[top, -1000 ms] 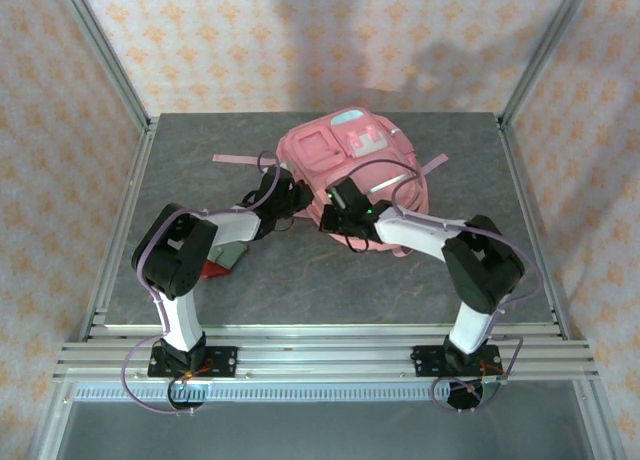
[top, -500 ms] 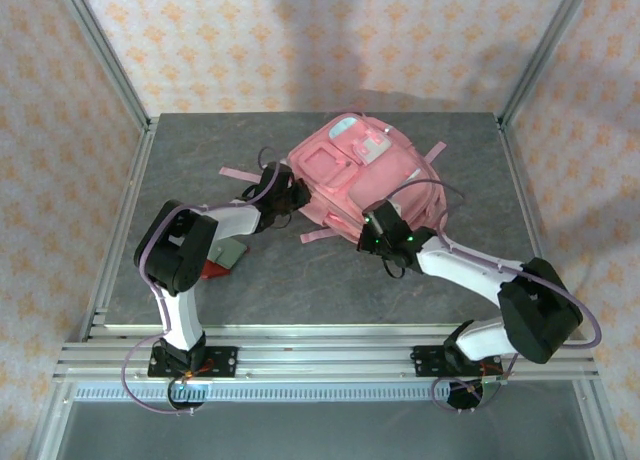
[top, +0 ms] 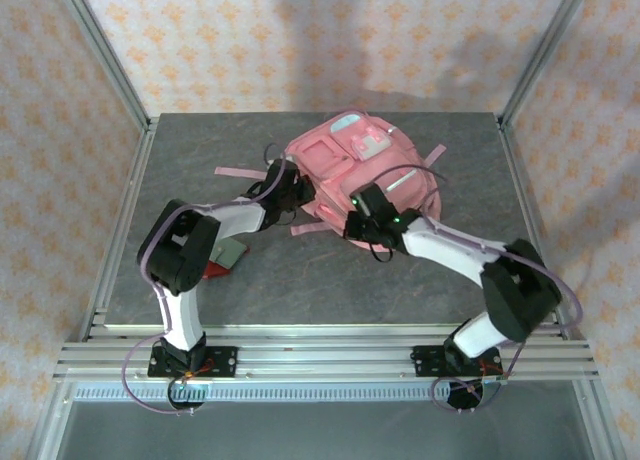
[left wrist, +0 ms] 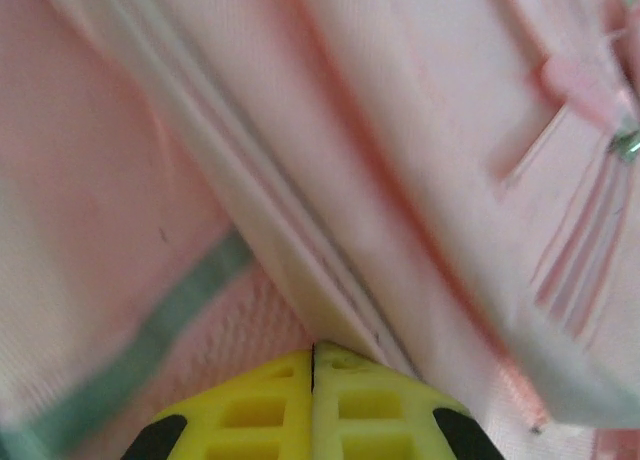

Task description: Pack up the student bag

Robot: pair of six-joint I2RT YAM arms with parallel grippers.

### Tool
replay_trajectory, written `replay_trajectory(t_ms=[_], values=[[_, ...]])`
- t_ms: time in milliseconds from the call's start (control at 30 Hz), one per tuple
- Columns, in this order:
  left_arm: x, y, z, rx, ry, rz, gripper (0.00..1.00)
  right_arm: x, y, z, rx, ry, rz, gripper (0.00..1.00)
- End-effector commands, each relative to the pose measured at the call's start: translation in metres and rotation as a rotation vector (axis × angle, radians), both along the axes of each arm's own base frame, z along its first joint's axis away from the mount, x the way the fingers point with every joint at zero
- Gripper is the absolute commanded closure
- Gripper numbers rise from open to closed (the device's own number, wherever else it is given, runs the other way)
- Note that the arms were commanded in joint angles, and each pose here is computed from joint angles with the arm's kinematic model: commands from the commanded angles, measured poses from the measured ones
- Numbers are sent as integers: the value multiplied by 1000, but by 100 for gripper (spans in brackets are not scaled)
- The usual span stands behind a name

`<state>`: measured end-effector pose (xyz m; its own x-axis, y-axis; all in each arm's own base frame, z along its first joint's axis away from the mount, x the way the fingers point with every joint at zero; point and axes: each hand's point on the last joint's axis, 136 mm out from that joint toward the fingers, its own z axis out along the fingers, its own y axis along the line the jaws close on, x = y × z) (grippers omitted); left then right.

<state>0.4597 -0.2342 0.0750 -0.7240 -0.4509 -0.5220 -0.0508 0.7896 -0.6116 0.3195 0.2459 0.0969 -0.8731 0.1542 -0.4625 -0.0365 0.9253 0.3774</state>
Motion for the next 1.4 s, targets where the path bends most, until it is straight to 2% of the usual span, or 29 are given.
replay_trajectory(t_ms=[0, 533, 700, 767, 867, 967, 1067, 1167, 1367], values=[[-14, -28, -18, -55, 39, -84, 100, 27, 43, 22, 112, -57, 41, 100], [-14, -30, -14, -77, 29, -86, 100, 71, 85, 26, 159, -58, 33, 100], [-15, -19, -2, -112, 16, -58, 100, 43, 65, 14, 125, -21, 45, 100], [-14, -10, 29, -139, -45, -41, 99, 23, 51, 6, 109, -6, 58, 100], [-16, 3, 54, -120, -95, -16, 72, -9, 19, -13, 48, 26, 47, 100], [-18, 8, 67, -94, -119, -14, 53, -33, -21, -22, -37, 23, -6, 100], [-21, 7, 59, -73, -98, -25, 45, -42, -53, -21, -65, 8, -77, 100], [-24, 3, 40, -54, -59, -32, 42, -41, -70, -13, -58, -22, -127, 100], [-31, -14, 21, -30, -21, -36, 38, -33, -65, -6, -44, -35, -125, 100]])
